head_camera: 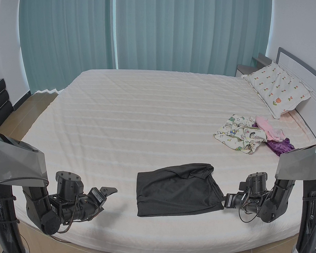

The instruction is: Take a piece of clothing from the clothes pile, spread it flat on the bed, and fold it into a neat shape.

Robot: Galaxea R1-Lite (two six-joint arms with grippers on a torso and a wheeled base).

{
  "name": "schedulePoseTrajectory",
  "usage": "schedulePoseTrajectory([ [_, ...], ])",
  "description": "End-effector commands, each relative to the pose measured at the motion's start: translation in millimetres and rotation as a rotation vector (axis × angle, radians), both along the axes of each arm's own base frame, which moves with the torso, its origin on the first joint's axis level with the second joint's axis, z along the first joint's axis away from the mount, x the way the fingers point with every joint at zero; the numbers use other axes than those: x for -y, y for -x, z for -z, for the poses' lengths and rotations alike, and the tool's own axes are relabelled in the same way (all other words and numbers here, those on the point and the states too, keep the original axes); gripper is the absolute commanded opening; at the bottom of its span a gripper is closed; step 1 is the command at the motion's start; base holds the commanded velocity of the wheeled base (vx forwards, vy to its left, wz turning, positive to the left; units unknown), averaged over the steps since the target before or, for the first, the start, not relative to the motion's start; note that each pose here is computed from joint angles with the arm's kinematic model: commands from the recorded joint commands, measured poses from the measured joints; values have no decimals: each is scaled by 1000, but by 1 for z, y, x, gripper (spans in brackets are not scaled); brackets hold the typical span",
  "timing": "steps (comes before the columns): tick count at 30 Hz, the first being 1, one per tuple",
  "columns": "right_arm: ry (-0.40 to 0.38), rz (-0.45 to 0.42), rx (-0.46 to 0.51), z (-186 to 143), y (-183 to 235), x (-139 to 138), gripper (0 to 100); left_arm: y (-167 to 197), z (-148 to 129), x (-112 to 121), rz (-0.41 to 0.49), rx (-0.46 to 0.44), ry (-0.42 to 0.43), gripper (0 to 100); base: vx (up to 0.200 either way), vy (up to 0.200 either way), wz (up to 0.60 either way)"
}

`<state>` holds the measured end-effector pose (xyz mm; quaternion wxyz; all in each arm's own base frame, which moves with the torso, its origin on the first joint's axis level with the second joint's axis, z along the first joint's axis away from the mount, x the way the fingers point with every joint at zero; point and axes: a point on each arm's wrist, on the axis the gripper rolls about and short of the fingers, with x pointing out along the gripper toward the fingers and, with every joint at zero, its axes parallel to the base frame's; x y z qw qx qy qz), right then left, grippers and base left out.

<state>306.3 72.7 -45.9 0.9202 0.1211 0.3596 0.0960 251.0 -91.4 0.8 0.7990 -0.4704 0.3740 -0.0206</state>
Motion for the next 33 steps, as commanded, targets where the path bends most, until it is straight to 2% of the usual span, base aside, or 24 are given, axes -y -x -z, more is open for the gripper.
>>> schedulePoseTrajectory([
  [1,8,2,-9,3,0,2,0,0,0,0,0,-1,0,100,0,0,0],
  [7,52,-17,-14,6,3,8,0,0,0,0,-1,0,-1,100,0,0,0],
  [8,58,-22,-18,8,4,8,100,0,0,0,0,-1,0,100,0,0,0],
  [16,17,-39,46,-5,-2,7,100,0,0,0,-1,0,-1,100,0,0,0],
  [20,-32,27,133,-28,-19,27,100,-1,0,0,-4,0,1,100,0,0,0],
  [21,-32,27,133,-28,-19,27,100,-1,0,0,-4,0,1,100,0,0,0],
  [22,-73,16,157,-38,-24,38,100,-1,0,0,-4,2,1,100,0,0,0],
  [24,-111,-11,161,-45,-26,42,100,-1,0,0,-4,3,3,100,0,0,0],
  [27,-207,-32,122,-50,-35,29,100,-1,0,0,-4,3,3,100,0,0,0],
  [28,-250,-21,91,-49,-39,19,100,-1,-1,0,-6,4,3,100,0,0,0],
  [29,-260,-17,80,-49,-39,18,100,-1,-1,0,-6,4,3,100,0,0,0],
  [30,-310,12,34,-45,-37,11,100,-1,0,0,-4,3,3,100,0,0,0],
  [32,-354,35,11,-47,-35,9,100,-1,0,0,-6,3,2,100,0,0,0],
  [33,-382,52,-40,-40,-27,7,100,-1,0,0,-6,3,2,100,0,0,0],
])
